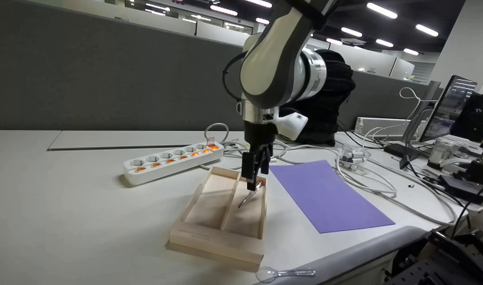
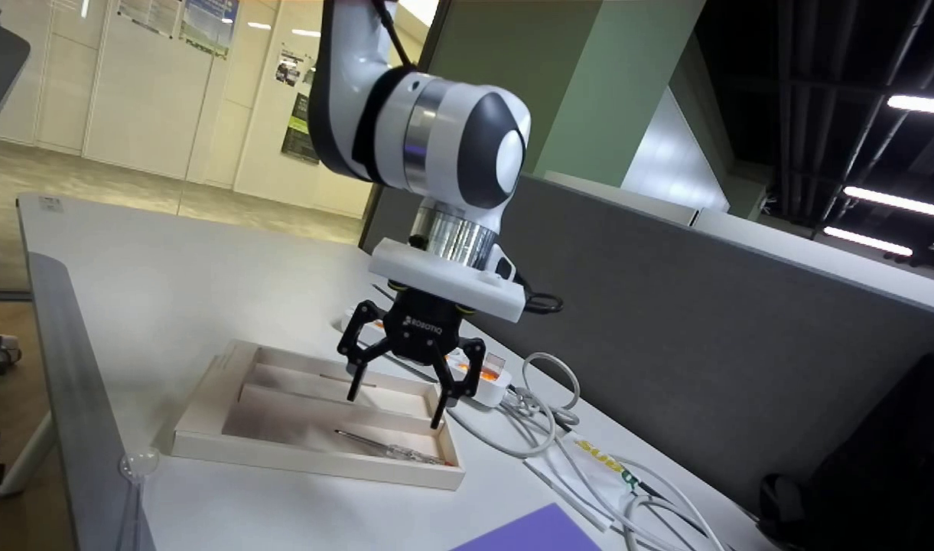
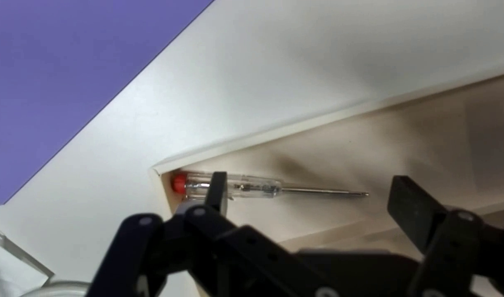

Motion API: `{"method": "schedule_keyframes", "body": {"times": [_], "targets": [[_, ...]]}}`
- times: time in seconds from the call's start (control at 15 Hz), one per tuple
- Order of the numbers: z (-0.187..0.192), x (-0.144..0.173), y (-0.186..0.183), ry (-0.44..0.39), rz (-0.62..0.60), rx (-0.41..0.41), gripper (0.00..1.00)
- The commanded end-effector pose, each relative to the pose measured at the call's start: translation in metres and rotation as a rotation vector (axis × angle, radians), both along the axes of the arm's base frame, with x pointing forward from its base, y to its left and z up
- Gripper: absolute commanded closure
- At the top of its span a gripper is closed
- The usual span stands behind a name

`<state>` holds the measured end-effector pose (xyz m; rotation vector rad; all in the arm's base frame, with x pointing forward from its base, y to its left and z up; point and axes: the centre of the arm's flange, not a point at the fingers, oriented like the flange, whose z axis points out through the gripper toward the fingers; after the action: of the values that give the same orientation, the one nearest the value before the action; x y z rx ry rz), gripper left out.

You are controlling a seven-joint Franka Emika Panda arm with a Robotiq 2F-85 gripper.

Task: Remove the pen from the tray and put it on the mat

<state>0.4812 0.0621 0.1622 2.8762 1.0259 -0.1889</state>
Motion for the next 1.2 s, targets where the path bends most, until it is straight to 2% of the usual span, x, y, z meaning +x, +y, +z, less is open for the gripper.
{"method": "schedule_keyframes", "body": {"times": [0.0,0.4,0.53,1.13], "targets": [[-0.001,0.001,0.0,0.003,0.053,-0.022,0.0],[-0.013,0.006,0.008,0.014,0.417,-0.136,0.0],[-0.02,0.008,0.008,0.004,0.494,-0.14,0.0],[-0.059,0.016,0.013,-0.009,0.624,-0.024,0.0]]}}
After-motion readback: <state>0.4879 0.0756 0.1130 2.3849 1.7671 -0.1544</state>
